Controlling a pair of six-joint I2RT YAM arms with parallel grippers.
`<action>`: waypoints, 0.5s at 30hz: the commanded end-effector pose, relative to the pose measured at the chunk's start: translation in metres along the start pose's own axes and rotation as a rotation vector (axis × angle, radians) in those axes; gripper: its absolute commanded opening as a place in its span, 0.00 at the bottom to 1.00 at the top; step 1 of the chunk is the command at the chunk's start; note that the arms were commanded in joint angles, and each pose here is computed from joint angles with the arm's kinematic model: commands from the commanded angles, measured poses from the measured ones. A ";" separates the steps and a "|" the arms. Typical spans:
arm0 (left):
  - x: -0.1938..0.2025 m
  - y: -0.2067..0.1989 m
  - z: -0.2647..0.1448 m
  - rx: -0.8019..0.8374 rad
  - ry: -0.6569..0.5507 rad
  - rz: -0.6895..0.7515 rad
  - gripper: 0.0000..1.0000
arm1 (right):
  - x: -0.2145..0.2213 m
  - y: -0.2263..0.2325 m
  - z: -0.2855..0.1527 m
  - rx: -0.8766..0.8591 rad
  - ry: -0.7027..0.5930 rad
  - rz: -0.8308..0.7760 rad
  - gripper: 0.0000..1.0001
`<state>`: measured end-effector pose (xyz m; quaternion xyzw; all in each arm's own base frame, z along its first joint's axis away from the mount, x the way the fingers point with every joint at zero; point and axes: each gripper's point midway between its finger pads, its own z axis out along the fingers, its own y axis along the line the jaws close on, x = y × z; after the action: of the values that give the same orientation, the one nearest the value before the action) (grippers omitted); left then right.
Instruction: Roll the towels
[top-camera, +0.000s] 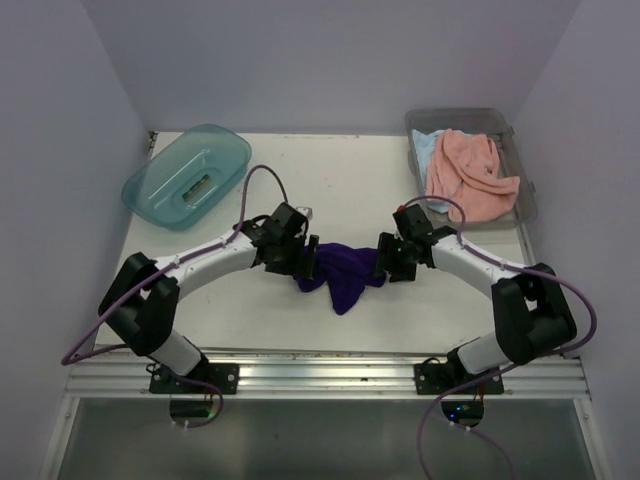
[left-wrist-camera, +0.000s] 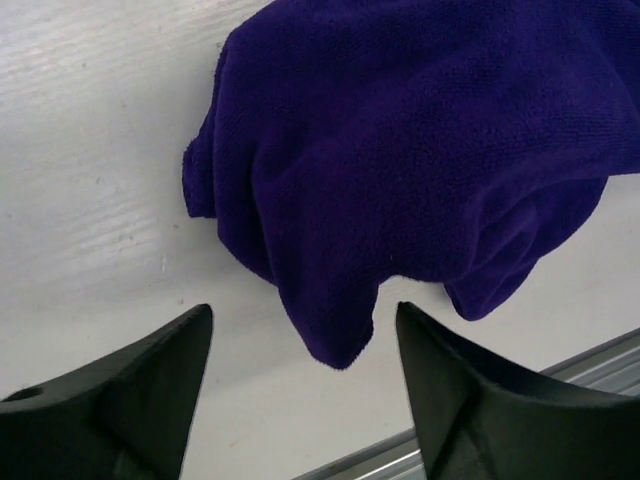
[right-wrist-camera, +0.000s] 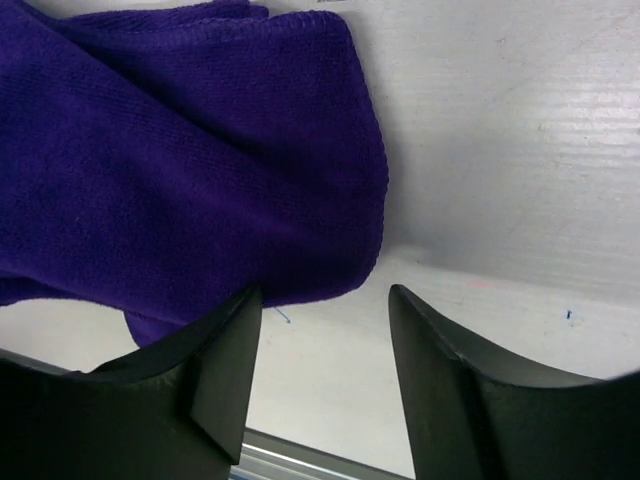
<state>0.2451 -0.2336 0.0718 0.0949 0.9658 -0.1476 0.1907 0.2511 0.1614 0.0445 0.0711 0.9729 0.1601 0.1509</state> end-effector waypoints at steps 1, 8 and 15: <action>-0.007 -0.015 0.018 0.069 -0.021 -0.008 0.74 | -0.006 0.006 0.011 -0.033 -0.033 0.040 0.56; -0.010 -0.015 0.028 0.057 -0.023 -0.008 0.23 | -0.011 0.016 0.022 -0.089 -0.047 0.053 0.29; -0.058 0.006 -0.008 -0.077 -0.132 0.046 0.00 | -0.062 0.047 -0.009 -0.132 -0.173 0.015 0.00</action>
<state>0.2626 -0.2410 0.0587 0.0970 0.9672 -0.1330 0.1937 0.2691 0.1751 0.0367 0.0936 0.9636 0.1869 0.1664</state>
